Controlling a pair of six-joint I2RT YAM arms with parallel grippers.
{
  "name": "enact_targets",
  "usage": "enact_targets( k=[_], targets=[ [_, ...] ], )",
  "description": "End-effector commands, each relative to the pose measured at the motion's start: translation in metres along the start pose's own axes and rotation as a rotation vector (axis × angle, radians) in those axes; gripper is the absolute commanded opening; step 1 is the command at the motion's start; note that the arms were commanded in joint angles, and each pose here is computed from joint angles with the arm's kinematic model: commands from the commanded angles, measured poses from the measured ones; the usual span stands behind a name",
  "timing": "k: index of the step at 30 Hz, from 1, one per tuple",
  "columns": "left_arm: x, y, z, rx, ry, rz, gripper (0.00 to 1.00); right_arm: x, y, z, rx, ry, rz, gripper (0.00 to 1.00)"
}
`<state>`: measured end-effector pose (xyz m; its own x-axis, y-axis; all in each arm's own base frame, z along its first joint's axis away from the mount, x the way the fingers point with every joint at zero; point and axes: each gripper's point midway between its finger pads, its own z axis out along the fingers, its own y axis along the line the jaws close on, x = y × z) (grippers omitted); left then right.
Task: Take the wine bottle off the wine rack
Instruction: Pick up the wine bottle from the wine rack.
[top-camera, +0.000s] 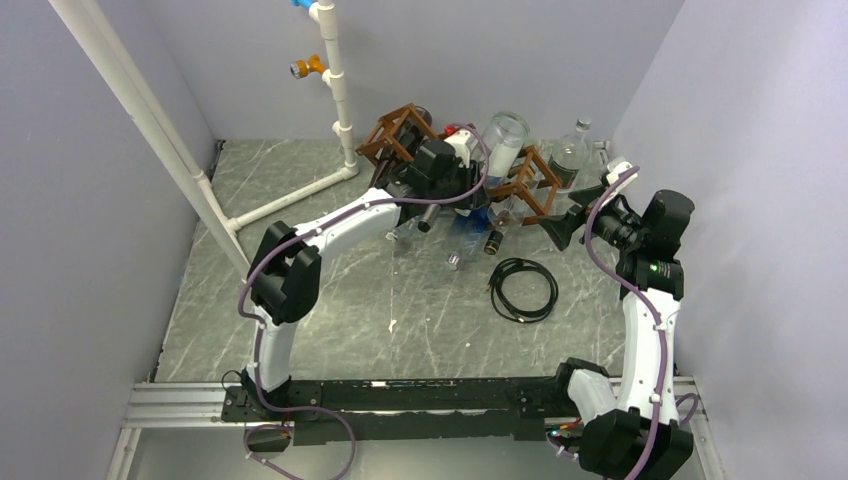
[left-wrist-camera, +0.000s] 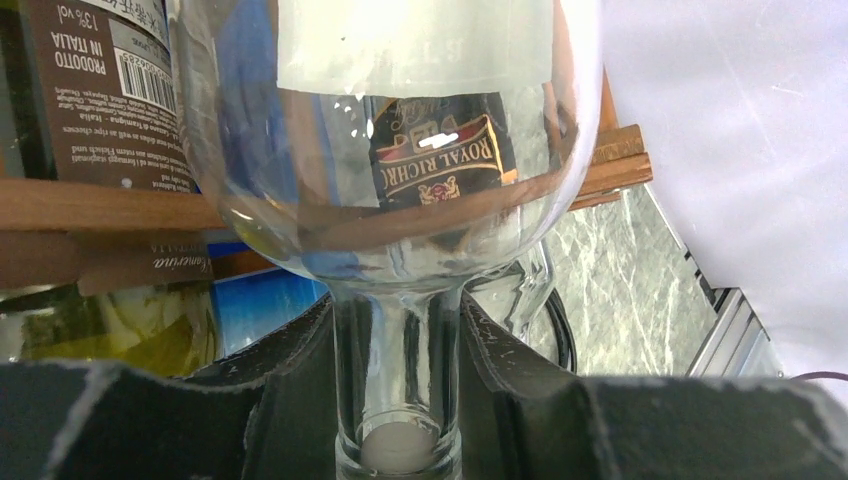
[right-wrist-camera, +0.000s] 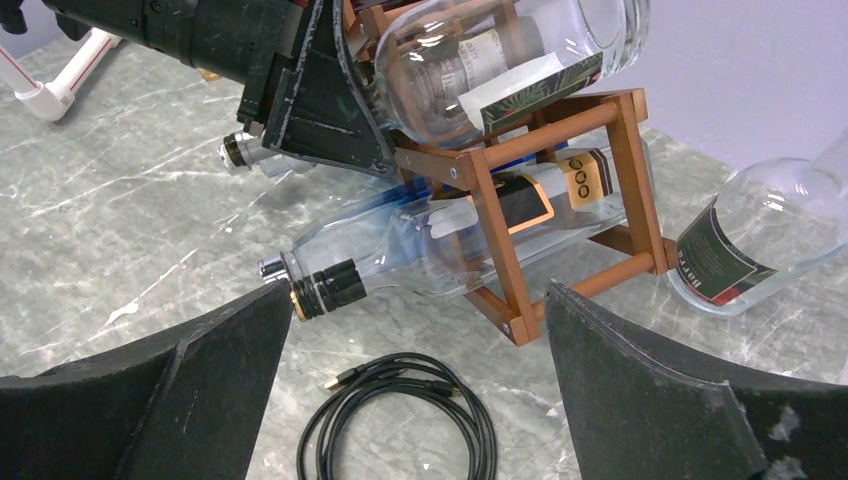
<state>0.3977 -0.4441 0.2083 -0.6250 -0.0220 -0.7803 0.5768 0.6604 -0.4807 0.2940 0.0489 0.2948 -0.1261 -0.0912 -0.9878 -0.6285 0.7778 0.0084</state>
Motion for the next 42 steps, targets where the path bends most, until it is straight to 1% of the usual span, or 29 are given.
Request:
enact_targets(
  k=[1, 4, 12, 20, 30, 31, 35, 42],
  targets=[
    [-0.087, -0.05, -0.047, 0.108, -0.255, 0.121, 0.0, -0.006, -0.001, -0.002, 0.013, -0.022, -0.052, 0.99],
    [-0.09, -0.052, -0.049, 0.113, -0.26, 0.12, 0.0, -0.007, -0.001, -0.002, 0.015, -0.022, -0.054, 0.99],
    [-0.111, -0.063, -0.069, 0.134, -0.343, 0.129, 0.0, -0.006, -0.001, -0.002, 0.015, -0.021, -0.055, 0.99],
    [-0.124, -0.064, -0.083, 0.139, -0.376, 0.101, 0.0, -0.005, -0.002, -0.002, 0.018, -0.02, -0.053, 0.99],
    [-0.134, -0.077, -0.112, 0.19, -0.424, 0.091, 0.0, -0.005, -0.002, -0.001, 0.016, -0.019, -0.052, 0.99],
    [-0.134, -0.079, -0.116, 0.197, -0.427, 0.091, 0.0, -0.009, -0.004, -0.001, 0.019, -0.033, -0.073, 0.99],
    [-0.137, -0.087, -0.128, 0.224, -0.44, 0.095, 0.0, -0.003, -0.002, -0.001, 0.016, -0.018, -0.048, 0.99],
    [-0.132, -0.097, -0.15, 0.272, -0.448, 0.089, 0.0, -0.003, -0.002, 0.0, 0.011, -0.017, -0.046, 0.99]
  ],
)
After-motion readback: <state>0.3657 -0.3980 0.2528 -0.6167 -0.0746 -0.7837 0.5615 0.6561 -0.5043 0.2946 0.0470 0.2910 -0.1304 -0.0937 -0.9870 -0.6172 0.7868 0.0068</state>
